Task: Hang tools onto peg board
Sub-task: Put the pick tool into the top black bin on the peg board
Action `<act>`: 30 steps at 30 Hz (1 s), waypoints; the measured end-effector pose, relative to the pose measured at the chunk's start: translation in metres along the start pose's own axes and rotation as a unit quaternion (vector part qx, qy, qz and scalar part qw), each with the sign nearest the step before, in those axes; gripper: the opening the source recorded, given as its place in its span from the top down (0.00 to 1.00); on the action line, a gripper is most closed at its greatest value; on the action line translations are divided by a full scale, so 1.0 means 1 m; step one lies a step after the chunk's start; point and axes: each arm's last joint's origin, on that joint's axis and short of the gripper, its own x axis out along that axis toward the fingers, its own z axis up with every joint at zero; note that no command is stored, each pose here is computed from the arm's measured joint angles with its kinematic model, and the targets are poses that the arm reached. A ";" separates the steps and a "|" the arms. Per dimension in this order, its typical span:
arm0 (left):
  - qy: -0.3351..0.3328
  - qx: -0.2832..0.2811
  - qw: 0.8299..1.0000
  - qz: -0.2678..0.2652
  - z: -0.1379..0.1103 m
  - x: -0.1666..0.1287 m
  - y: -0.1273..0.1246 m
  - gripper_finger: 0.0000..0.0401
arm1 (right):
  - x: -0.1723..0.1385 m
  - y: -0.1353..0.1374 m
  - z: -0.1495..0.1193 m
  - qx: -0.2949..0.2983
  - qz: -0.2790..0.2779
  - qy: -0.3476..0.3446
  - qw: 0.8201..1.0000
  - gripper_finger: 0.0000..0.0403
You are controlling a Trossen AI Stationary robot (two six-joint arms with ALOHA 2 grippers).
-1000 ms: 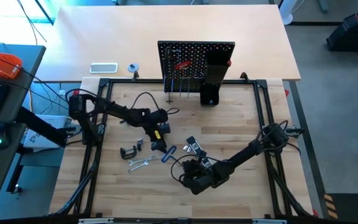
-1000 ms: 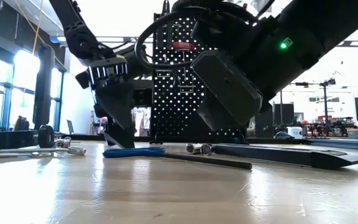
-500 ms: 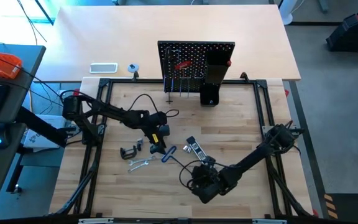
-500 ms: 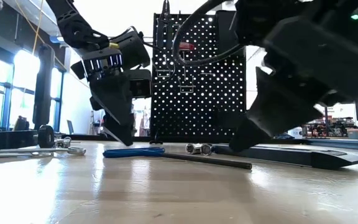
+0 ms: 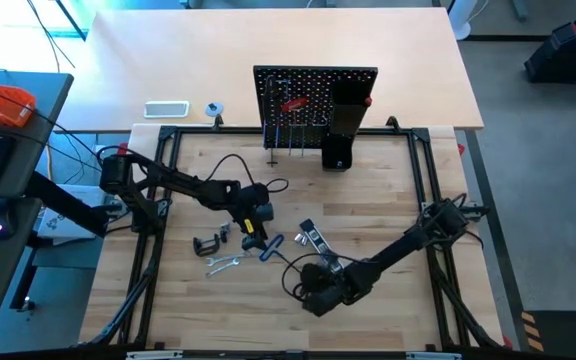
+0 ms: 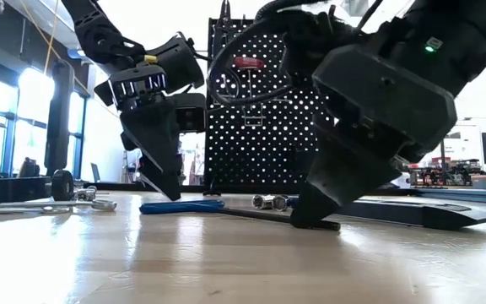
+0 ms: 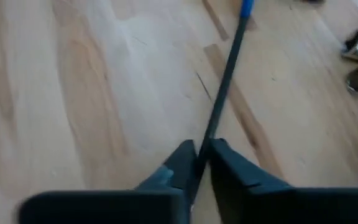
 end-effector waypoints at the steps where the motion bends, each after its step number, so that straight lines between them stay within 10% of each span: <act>1: -0.001 -0.003 1.000 0.000 0.000 0.000 0.000 0.40 | 0.000 0.000 0.000 -0.002 -0.001 -0.003 1.000 0.96; 24: -0.049 -0.012 0.996 0.079 0.007 -0.003 0.007 0.40 | -0.012 0.014 -0.015 -0.081 -0.104 -0.139 0.981 1.00; 30: -0.064 0.026 0.998 -0.005 0.013 -0.002 -0.005 0.40 | -0.011 0.013 -0.013 -0.076 -0.100 -0.134 0.983 1.00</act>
